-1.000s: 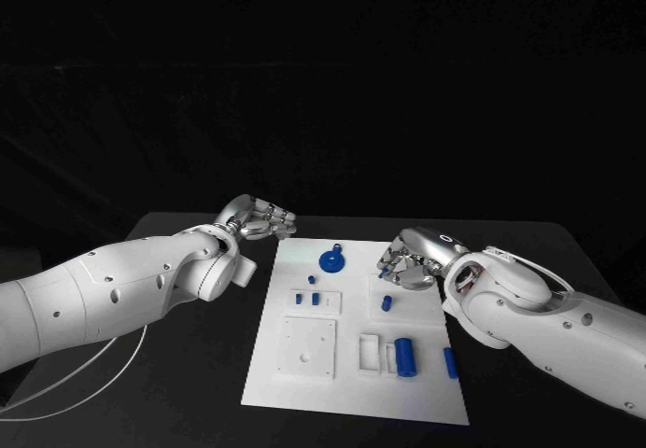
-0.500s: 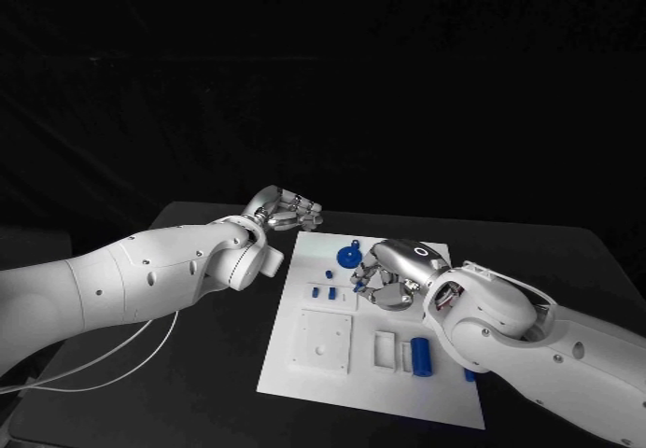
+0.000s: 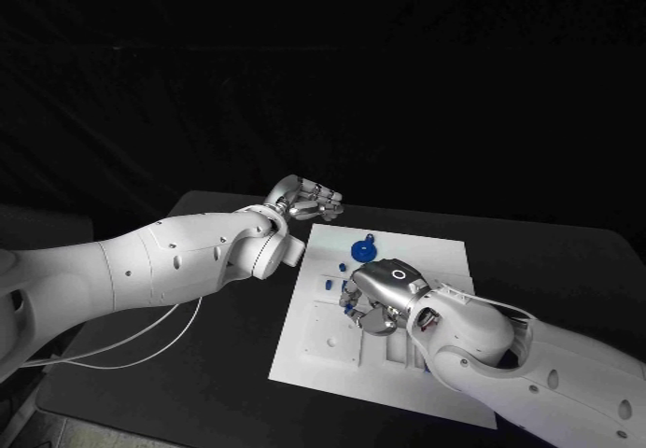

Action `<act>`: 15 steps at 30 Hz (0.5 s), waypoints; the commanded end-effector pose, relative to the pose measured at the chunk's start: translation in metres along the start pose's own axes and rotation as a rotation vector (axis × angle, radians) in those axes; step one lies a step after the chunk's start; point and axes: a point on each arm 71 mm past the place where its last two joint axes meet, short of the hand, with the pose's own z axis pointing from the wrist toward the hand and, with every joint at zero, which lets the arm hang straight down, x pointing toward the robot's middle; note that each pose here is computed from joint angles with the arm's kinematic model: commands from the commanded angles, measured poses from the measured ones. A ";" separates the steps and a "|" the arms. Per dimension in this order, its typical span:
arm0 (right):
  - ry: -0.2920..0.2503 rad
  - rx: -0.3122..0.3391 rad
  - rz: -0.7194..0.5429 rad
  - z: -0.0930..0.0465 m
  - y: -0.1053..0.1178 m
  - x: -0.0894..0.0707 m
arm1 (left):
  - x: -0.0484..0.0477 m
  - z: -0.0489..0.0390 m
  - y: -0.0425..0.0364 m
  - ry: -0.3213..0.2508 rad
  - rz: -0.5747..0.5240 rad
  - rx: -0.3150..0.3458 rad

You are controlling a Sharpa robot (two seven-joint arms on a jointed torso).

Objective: Assemble the parts on the task board

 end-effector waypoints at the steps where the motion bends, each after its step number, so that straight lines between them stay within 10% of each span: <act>1: -0.002 -0.004 -0.090 0.002 0.002 0.004 | 0.0014 0.0006 -0.0040 -0.014 -0.020 0.017; 15: 0.016 -0.004 -0.122 0.004 0.006 0.022 | 0.0035 0.0012 -0.0051 -0.008 -0.037 0.021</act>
